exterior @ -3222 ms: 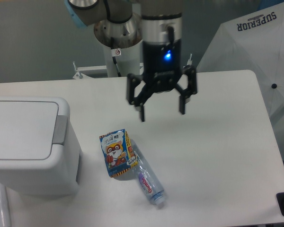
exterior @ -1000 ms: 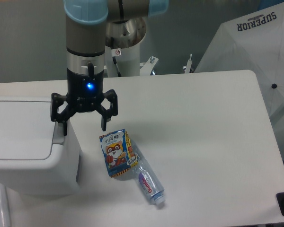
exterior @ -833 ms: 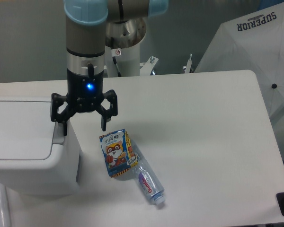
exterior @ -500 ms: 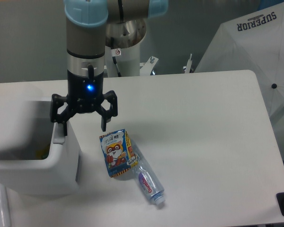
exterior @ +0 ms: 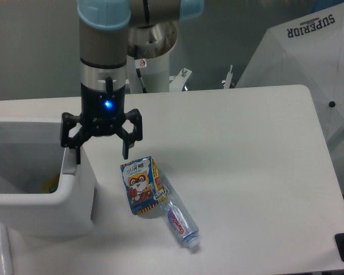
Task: Open the trash can
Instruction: 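Press the lid edge with the gripper so the lid swings open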
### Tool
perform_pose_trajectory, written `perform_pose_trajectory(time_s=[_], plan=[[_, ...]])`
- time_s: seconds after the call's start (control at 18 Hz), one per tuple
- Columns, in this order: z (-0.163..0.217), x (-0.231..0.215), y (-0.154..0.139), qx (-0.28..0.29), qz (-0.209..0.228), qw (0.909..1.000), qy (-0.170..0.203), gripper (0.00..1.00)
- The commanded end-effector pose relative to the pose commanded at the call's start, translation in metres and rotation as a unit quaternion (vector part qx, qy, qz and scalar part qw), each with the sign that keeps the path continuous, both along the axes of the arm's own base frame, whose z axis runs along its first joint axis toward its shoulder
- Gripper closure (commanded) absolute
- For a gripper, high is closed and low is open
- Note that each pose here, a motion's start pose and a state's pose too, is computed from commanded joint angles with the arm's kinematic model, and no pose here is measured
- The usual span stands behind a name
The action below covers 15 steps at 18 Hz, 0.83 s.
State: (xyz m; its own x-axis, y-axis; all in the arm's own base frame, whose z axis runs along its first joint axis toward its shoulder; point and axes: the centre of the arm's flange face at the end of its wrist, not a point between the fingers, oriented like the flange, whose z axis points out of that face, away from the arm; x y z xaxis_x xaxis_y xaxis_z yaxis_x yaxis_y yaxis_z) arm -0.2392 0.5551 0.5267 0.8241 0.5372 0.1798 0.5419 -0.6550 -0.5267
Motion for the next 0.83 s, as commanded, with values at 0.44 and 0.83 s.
perform_pose_trajectory(time_s=[0.44,0.83], plan=[[-0.006,-0.088,-0.045,-0.109,0.014,0.9857,0.128,0.0],[-0.014,-0.161,-0.104,-0.186,-0.034,0.9655,0.179,0.0]])
